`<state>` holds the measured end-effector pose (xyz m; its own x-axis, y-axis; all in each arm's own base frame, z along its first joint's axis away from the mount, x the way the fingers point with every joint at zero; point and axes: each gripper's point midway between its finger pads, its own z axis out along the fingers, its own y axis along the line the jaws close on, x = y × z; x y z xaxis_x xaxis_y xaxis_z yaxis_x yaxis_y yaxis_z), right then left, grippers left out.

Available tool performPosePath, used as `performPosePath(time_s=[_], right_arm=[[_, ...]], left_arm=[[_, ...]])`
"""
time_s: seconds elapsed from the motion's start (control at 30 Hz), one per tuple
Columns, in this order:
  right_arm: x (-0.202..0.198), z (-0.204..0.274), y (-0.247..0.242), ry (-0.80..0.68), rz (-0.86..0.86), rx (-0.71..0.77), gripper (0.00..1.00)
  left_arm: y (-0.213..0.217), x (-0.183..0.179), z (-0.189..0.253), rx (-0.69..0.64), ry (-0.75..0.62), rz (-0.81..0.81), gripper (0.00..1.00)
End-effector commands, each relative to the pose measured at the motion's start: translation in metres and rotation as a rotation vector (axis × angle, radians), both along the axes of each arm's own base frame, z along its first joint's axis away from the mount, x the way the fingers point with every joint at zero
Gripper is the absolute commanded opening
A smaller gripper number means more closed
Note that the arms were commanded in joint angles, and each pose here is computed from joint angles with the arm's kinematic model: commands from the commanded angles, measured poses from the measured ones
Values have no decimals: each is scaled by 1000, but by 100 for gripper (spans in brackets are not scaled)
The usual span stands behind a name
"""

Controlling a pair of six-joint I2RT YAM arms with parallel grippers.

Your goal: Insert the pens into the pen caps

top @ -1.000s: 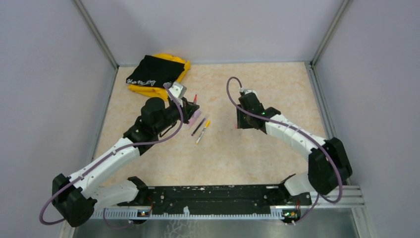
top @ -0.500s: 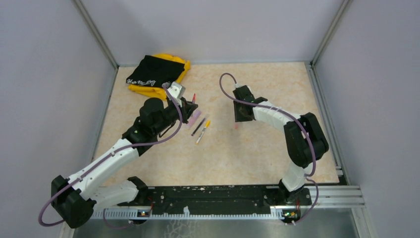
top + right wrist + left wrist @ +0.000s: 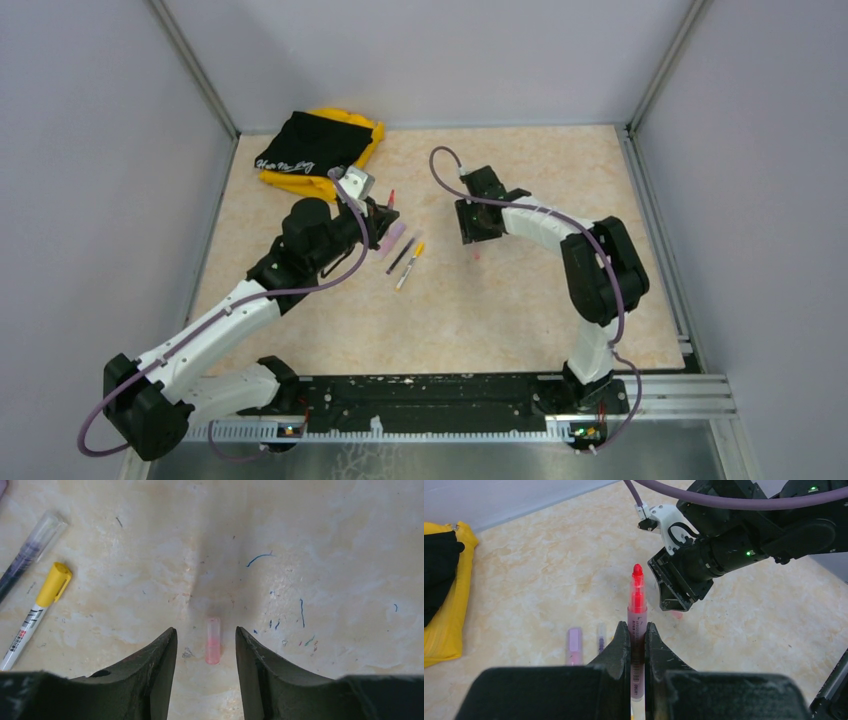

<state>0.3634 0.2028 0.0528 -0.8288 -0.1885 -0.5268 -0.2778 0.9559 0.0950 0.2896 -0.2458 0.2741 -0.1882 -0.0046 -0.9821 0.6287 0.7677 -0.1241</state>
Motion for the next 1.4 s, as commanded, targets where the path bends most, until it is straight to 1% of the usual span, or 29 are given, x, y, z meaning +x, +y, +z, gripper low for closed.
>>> performPosePath(time_s=[0.0,0.13,0.43,0.73,0.87,1.0,1.07,1.17,1.3,1.37], right_arm=[[8,2,0,12,9,-31,44],[6,-4,-1,45,15,-56,40],[-2,-19,1,104,41,-109,37],[-9,-31,-2,159,63,-171,28],[-13,-36,-4,185,73,-190,23],[-15,-32,-4,182,78,-188,12],[-12,-22,-2,146,71,-166,7],[-2,11,4,32,45,-90,1],[6,76,14,-182,-15,118,0],[2,110,18,-277,-36,232,0]], left_arm=[[4,-1,4,1,-19,10,0],[4,-1,4,0,-20,10,0],[5,-1,5,0,-24,10,0],[5,-2,6,0,-27,11,0],[6,-2,7,-1,-28,14,0],[5,-2,6,1,-25,9,0],[2,-4,4,1,-19,-12,0],[-10,-11,2,-16,-3,-85,0],[-33,-28,1,-58,23,-239,0],[-40,-33,1,-83,38,-283,0]])
